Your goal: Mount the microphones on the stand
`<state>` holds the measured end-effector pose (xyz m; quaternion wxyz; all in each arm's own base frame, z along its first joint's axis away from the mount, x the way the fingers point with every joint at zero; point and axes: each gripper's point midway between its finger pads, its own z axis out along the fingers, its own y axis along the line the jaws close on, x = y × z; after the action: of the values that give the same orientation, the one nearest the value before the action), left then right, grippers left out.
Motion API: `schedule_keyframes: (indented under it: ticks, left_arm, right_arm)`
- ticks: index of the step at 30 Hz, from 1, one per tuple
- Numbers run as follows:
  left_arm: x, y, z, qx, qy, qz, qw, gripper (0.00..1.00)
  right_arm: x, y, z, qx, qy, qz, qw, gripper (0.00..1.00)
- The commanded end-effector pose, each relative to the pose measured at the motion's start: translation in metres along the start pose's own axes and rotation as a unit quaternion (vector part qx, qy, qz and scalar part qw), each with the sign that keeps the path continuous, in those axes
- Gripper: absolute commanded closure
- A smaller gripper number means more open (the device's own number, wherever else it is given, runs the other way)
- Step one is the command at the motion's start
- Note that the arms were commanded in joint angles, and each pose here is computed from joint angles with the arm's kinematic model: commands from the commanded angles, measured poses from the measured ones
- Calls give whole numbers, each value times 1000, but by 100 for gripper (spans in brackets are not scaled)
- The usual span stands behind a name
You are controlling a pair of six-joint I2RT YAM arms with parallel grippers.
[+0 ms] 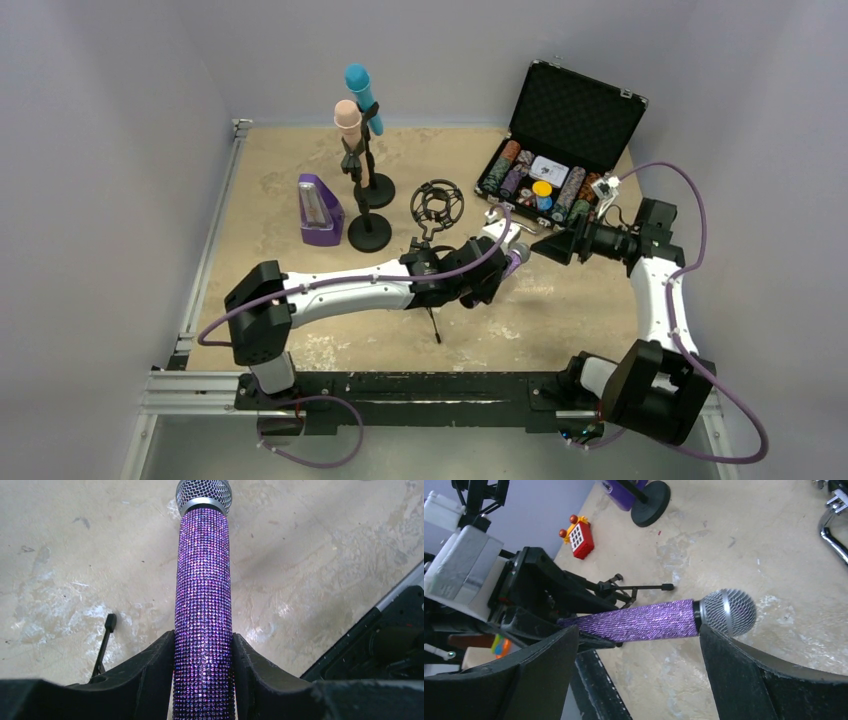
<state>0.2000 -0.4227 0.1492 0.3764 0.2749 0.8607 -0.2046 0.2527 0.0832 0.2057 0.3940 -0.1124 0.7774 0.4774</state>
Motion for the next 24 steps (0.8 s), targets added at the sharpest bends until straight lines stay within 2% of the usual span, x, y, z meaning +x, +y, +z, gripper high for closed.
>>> schedule_keyframes:
  ticks: [1, 6, 10, 14, 24]
  left_arm:
    - [-50, 3, 9, -10, -73, -27, 997, 100]
    - [-82, 10, 17, -38, -122, -41, 991, 100]
    - [-110, 5, 20, -43, -156, -37, 986, 100]
    - [-125, -8, 20, -18, -172, -39, 984, 100]
    - [-112, -40, 23, 55, -154, -50, 985, 100]
  right_arm:
    - [-8, 13, 2, -48, -12, 51, 998, 6]
    - [-5, -2, 9, -30, -22, 149, 988, 8]
    - [1, -39, 16, 70, -49, 292, 953, 9]
    - [10, -44, 24, 52, -36, 360, 931, 9]
    - [6, -42, 25, 33, -42, 358, 932, 9]
